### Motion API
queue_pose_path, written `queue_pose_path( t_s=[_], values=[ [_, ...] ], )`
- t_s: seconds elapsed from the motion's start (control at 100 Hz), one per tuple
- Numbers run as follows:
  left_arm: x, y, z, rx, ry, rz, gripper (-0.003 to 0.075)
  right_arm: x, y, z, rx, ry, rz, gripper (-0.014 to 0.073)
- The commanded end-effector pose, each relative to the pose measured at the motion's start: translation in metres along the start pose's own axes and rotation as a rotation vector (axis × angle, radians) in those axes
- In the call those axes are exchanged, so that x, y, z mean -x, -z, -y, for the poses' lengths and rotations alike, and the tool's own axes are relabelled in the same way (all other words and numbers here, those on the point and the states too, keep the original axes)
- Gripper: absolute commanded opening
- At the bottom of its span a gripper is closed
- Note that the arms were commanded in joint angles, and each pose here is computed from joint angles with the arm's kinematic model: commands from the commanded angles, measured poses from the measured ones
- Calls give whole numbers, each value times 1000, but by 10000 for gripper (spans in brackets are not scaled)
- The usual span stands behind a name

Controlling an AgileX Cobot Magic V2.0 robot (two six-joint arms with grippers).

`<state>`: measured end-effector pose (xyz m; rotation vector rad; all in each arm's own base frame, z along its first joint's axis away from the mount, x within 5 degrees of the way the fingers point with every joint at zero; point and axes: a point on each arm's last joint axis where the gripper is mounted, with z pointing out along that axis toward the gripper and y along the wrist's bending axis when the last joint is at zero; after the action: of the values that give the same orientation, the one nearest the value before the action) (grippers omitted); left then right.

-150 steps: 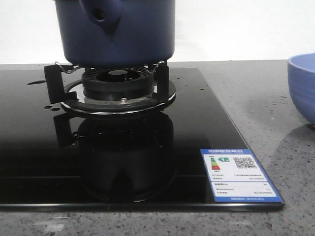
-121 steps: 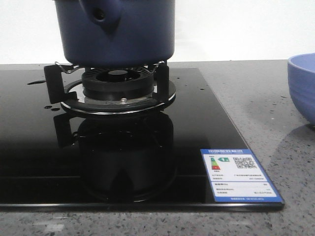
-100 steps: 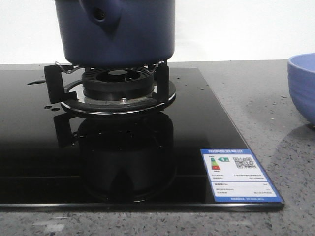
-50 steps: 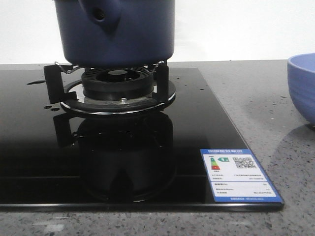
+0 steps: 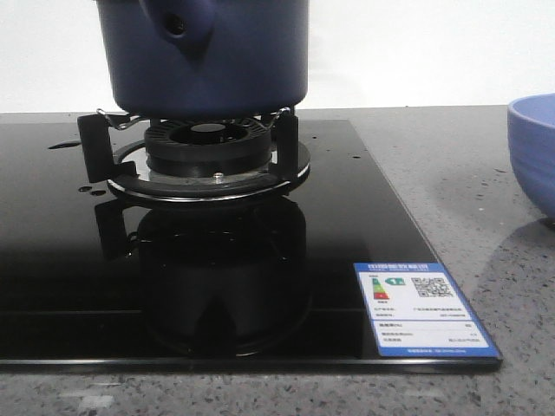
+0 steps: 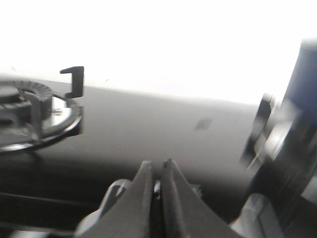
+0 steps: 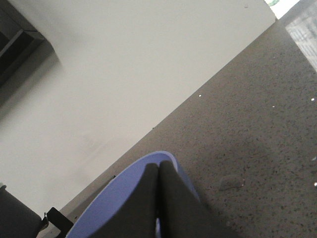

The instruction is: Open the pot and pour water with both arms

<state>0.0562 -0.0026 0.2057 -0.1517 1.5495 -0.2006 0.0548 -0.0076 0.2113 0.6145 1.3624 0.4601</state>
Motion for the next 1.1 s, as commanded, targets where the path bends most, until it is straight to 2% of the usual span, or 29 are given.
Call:
queue_pose_path(
  t_s=[0.0, 0.09, 0.18, 0.22, 0.3, 0.4, 0.59, 0.73, 0.93, 1.02, 1.09],
  values=[
    [3, 2, -4, 15, 265, 122, -20, 6, 1, -1, 12, -4, 63, -64],
    [3, 2, -5, 10, 545, 121, -20, 10, 2, -7, 26, -4, 50, -64],
    [2, 2, -6, 7, 737, 119, -20, 16, 3, -14, 47, -4, 48, -64],
    [2, 2, -6, 4, 794, 114, -20, 19, 4, -18, 56, -3, 34, -63],
    [3, 2, -4, -12, 798, 102, -20, 22, 6, -29, 74, 15, -41, -63],
    [16, 4, 6, -79, 727, 71, -20, 27, 6, -41, 73, 79, -144, -63],
    [62, 5, 30, -180, 358, -23, -20, 51, -3, -73, 88, 252, -320, -63],
    [91, -9, 46, -241, 136, -172, -20, 66, -15, -94, 125, 271, -426, -63],
    [121, -24, 68, -421, 18, -251, -20, 62, -51, -113, 109, 314, -847, -64],
    [128, -30, 82, -556, -41, -274, -18, 61, -63, -121, 171, 345, -921, -64],
    [132, -34, 94, -665, -72, -275, -18, 61, -68, -129, 245, 346, -923, -64]
  ],
)
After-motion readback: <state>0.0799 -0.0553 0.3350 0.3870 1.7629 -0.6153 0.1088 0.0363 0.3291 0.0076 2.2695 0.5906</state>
